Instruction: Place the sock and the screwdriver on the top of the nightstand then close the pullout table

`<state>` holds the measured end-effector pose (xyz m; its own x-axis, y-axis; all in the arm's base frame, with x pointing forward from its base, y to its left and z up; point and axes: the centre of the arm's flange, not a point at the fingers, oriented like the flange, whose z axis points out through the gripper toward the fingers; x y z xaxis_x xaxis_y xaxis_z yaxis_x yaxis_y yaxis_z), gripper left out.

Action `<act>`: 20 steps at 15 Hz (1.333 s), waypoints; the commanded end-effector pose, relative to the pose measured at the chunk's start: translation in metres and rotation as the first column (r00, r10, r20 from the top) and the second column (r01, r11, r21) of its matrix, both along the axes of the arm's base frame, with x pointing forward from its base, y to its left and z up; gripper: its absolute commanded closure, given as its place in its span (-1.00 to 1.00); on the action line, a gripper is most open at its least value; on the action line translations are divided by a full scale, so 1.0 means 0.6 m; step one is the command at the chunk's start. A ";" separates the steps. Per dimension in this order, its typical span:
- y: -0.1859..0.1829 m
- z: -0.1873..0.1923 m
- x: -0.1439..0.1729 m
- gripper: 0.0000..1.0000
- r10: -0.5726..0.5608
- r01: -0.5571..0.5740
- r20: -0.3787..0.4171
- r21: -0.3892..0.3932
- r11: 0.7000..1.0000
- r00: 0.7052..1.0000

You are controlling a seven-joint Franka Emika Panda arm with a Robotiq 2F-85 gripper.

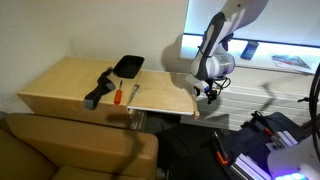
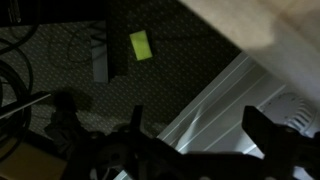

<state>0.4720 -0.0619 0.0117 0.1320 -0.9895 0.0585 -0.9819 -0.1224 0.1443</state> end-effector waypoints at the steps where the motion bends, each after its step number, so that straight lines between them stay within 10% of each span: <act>1: 0.077 0.006 0.014 -1.00 0.145 -0.146 0.018 0.053 0.988 0.989; 9: 0.295 0.030 0.014 -1.00 0.537 -0.542 0.073 0.089 0.836 0.841; 20: 0.324 0.107 0.043 -1.00 0.753 -0.805 0.299 0.117 0.581 0.586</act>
